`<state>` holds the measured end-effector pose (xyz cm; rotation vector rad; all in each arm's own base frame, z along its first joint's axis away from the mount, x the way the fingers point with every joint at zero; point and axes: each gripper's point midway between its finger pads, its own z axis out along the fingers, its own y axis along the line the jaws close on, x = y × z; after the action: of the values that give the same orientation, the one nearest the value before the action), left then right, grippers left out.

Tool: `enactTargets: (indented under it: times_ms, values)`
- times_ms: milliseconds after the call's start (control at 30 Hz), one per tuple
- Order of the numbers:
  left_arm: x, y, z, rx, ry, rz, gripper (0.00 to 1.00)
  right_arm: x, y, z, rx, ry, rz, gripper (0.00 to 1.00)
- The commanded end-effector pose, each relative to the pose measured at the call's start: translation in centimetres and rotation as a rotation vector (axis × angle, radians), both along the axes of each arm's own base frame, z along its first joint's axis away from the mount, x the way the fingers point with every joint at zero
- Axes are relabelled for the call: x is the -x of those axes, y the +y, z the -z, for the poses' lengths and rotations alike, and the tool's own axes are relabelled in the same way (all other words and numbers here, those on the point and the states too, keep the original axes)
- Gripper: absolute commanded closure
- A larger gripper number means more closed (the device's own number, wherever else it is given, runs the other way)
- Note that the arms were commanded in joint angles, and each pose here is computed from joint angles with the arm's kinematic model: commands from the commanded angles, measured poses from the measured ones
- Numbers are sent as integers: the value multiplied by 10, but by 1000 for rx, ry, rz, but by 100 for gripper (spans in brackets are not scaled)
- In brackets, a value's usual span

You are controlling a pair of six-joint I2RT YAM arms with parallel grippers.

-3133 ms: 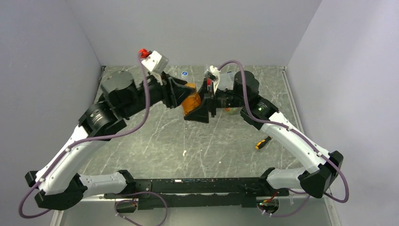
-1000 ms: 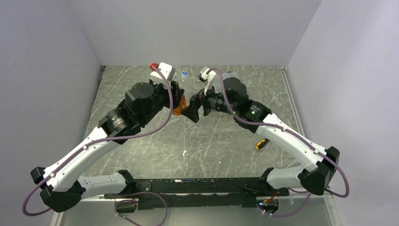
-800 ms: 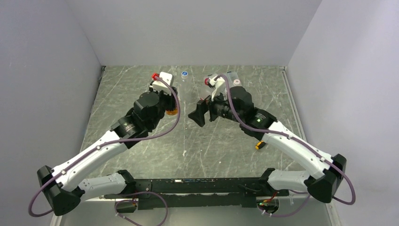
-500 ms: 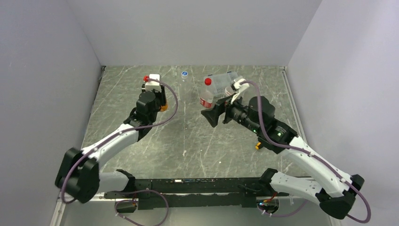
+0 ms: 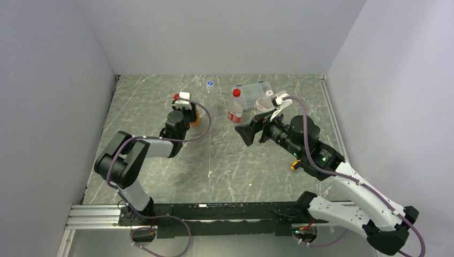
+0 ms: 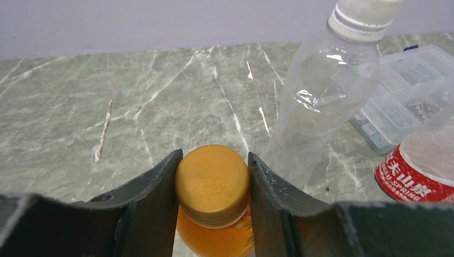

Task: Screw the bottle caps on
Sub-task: Place the plastic bottle at the center of the board.

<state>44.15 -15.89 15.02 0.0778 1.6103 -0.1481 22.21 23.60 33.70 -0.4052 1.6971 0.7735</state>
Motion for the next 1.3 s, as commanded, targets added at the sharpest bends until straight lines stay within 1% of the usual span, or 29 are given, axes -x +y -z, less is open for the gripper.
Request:
enactTargets:
  times_ms: [0, 133, 433, 533, 567, 667, 700, 767, 833, 867, 900, 967, 1033, 1133, 1200, 1267]
  values:
    - [-8, -6, -31, 28, -135, 25, 92, -1, -8, -7, -15, -19, 29, 0]
    - [-7, -7, -14, -2, -110, 36, 90, 0, -8, -8, -13, -23, 26, 0]
    - [-4, -3, 13, -14, -67, 14, 90, 1, -7, -7, -8, -20, 20, 0]
    - [-3, -3, 21, -25, -49, 14, 87, 1, -7, -6, -4, -19, 18, 0]
    - [-3, -4, 23, -31, -44, 17, 85, 1, -7, -6, -2, -20, 15, 0]
    - [-1, -2, 28, -44, -38, 13, 71, 2, -7, -6, 2, -22, 14, 0]
    - [-1, -2, 29, -46, -37, 12, 65, 1, -7, -6, 3, -23, 14, 0]
    - [1, -2, 27, -48, -35, 5, 50, 2, -8, -7, 2, -27, 16, 0]
    - [2, -1, 24, -50, -34, -5, 36, 2, -8, -9, 1, -32, 14, 0]
    - [3, -1, 21, -55, -34, -9, 25, 2, -8, -10, 2, -32, 14, 0]
    - [4, -1, 18, -58, -34, -14, 17, 2, -8, -10, 1, -32, 13, 0]
    - [6, -2, 10, -62, -32, -15, 8, 2, -8, -10, 1, -33, 14, 0]
    - [8, -1, 2, -62, -28, -20, 1, 3, -9, -11, -4, -34, 16, 0]
    - [12, 2, -12, -56, -6, -36, 1, 3, -9, -12, -8, -35, 14, 0]
    - [17, 6, -13, -70, 51, -56, 0, 3, -8, -12, -10, -37, 11, 0]
    - [21, 12, -23, -53, 100, -90, 1, 3, -8, -12, -11, -38, 9, 0]
